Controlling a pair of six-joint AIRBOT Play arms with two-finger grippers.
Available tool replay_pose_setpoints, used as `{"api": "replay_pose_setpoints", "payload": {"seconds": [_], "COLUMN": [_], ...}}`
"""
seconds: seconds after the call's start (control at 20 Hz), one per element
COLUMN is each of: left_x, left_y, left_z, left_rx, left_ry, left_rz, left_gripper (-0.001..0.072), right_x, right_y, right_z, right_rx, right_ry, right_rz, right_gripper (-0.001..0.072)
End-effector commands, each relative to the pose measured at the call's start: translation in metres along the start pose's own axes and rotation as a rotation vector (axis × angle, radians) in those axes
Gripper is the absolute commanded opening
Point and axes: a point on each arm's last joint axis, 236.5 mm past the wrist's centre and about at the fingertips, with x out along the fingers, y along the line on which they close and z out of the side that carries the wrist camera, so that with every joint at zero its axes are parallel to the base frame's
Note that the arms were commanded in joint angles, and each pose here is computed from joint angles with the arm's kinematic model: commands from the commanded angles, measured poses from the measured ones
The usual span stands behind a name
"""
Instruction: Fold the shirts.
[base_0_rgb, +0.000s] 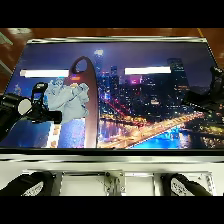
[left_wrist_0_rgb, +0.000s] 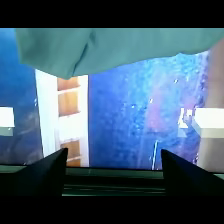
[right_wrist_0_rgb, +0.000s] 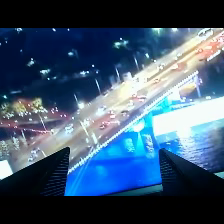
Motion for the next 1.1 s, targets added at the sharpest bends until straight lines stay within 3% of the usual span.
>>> {"api": "replay_pose_setpoints", "payload": {"seconds": [0.0, 0.3, 0.5, 0.8, 1.05], "left_x": [0.0, 0.0, 0.017, 0.119, 0.162], "left_y": [-0.011, -0.014, -0.008, 0.025, 0.001], "left_z": [0.006, 0.011, 0.071, 0.131, 0.171], "left_rx": [-0.014, -0.025, -0.008, 0.036, 0.075], "left_ry": [-0.025, -0.043, -0.172, 0.119, 0.124], "left_rz": [-0.046, -0.06, -0.063, -0.016, -0.098], "left_gripper": [0.0705, 0.0703, 0.0709, 0.0715, 0.0716], "right_x": [0.0, -0.001, 0.0, 0.0, 0.0], "right_y": [0.0, 0.001, 0.002, 0.002, 0.002], "right_z": [0.01, 0.013, 0.017, 0.016, 0.017], "right_rx": [0.0, 0.001, 0.001, -0.001, 0.0], "right_ry": [-0.043, -0.054, -0.069, -0.068, -0.069], "right_rz": [-0.001, 0.004, 0.008, 0.008, 0.008], "right_gripper": [0.0675, 0.0675, 0.0675, 0.0675, 0.0674]}}
